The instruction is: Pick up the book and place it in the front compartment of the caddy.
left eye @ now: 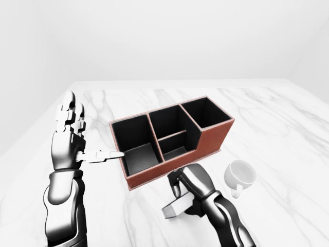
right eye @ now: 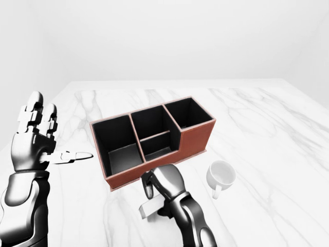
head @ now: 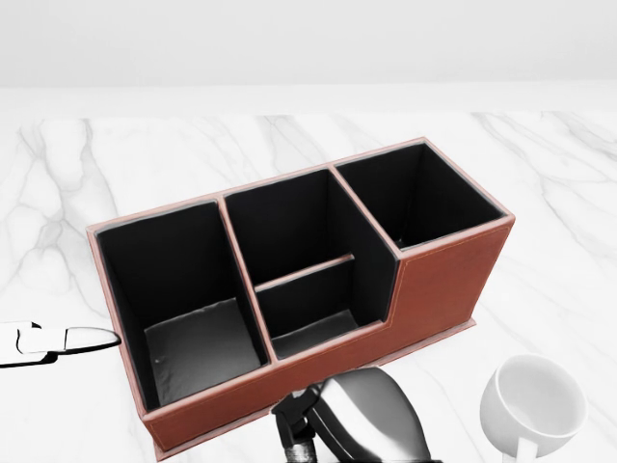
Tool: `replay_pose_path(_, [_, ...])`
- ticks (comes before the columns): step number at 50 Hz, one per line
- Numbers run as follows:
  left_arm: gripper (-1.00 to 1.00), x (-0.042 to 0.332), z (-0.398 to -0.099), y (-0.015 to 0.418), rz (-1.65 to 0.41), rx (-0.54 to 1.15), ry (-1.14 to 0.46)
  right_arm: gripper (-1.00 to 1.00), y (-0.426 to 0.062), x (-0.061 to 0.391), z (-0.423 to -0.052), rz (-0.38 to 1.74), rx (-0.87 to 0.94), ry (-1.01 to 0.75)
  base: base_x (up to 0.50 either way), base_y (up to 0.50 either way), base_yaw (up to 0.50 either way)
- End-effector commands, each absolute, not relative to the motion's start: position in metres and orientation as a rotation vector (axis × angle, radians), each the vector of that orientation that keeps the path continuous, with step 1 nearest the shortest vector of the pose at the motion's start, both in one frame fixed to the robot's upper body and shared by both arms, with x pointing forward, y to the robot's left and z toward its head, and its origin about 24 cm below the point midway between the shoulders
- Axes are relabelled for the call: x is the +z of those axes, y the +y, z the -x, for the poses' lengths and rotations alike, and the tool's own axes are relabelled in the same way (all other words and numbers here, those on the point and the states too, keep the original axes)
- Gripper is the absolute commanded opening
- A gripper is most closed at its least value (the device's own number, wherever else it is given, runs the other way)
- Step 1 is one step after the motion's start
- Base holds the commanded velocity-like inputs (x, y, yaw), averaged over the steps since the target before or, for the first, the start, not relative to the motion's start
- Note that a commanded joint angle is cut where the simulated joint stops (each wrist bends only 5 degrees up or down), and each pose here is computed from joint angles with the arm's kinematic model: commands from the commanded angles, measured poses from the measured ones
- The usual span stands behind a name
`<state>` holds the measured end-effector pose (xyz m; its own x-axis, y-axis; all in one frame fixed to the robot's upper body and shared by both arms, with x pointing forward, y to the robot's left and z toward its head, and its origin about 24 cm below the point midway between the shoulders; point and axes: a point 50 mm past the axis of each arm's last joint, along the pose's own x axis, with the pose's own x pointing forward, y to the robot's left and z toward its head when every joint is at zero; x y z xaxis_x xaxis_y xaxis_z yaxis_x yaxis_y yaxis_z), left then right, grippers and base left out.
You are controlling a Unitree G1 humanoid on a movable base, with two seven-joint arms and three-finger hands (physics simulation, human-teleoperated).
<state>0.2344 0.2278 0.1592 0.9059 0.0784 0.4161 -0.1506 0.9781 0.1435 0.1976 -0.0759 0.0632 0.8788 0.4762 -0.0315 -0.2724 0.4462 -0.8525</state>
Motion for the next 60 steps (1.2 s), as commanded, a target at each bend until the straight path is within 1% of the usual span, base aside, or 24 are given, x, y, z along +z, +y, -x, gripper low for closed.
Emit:
replay_pose_path(1, [0.98,0.160,-0.234,0.228,-0.175,0.119,-0.424,-1.00,-0.082,0.101,-0.208,0.965,0.421,-0.324,0.00,0.00,0.00])
replay_pose_path(42, [0.98,0.158,-0.235,0.228,-0.175,0.120,-0.416,-1.00,-0.091,0.173,-0.237,1.031,0.363,-0.524,0.00,0.00,0.00])
replay_pose_path(60, [0.99,0.157,-0.236,0.228,-0.175,0.119,-0.409,-1.00,-0.093,0.197,-0.258,1.067,0.290,-0.511,0.00,0.00,0.00])
